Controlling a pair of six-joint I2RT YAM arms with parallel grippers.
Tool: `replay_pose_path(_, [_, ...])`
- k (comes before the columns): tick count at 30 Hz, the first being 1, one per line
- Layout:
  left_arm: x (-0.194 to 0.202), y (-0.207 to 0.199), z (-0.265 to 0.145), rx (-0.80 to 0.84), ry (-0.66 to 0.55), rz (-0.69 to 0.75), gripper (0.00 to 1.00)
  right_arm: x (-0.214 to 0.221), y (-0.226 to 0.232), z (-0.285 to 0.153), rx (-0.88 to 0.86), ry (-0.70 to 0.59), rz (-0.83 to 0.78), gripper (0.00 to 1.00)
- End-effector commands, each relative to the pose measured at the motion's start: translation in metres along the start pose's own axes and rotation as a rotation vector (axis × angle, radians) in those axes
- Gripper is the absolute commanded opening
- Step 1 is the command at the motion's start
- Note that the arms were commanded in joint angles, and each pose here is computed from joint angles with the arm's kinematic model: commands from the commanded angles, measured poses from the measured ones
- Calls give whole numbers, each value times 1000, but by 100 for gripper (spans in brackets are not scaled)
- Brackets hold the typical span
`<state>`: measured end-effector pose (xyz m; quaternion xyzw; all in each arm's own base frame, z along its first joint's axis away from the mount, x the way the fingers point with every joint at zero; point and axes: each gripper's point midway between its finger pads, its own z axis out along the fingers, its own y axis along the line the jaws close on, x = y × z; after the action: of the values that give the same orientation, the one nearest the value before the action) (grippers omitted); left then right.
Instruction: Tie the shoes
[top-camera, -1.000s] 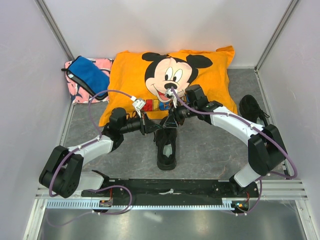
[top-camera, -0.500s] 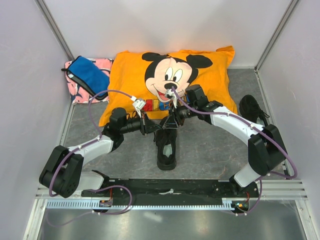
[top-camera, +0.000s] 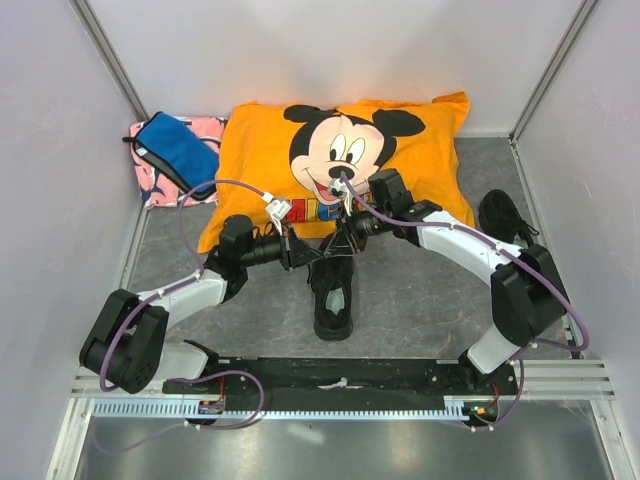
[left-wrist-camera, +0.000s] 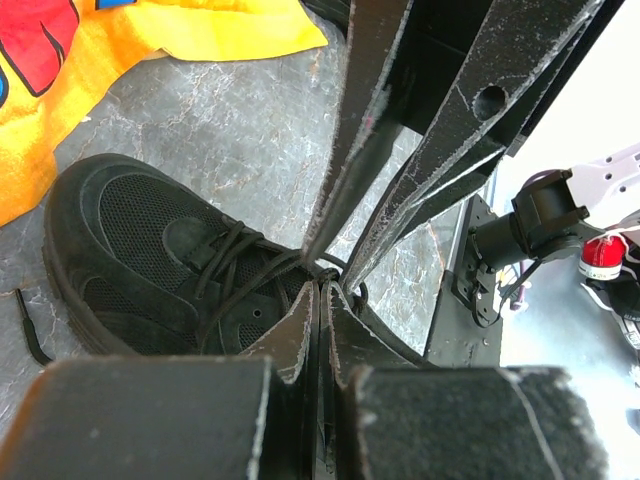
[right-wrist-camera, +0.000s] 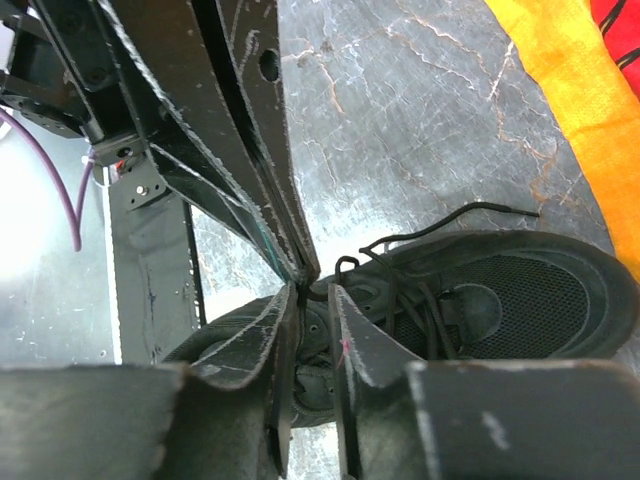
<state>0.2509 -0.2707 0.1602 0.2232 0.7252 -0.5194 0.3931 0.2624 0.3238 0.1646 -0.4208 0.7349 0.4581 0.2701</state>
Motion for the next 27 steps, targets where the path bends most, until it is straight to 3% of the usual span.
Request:
replay_pose_path(1, [-25,-14,4,61,-48,68,2,-24,5,0,-28,-49,-49,23])
replay_pose_path(9, [-26,-15,5,72,-46,77,2,-24,13,2,-64,-47,-51,25])
replay_pose_path(12, [-28,-18,5,87,-42,92,1,-23,13,2,-64,-47,-53,0])
replay_pose_path(14, [-30,-19,4,92,-42,119,2,-23,13,0,-53,-49,-61,0])
replay_pose_path(17, [-28,-19,-2,85,-17,168,25,-21,15,-4,-41,-54,-72,0])
replay_pose_path(18, [-21,-17,-7,79,16,156,38,-20,15,-5,-38,-53,-74,0])
replay_pose_path(21, [-25,-9,-24,61,31,194,53,-17,16,-8,-36,-51,-75,0])
replay_pose_path(25, [-25,13,-51,32,60,204,56,-11,17,-10,-38,-44,-76,0])
replay_pose_path(27, [-29,26,-59,28,75,343,56,-11,18,-11,-38,-45,-82,0])
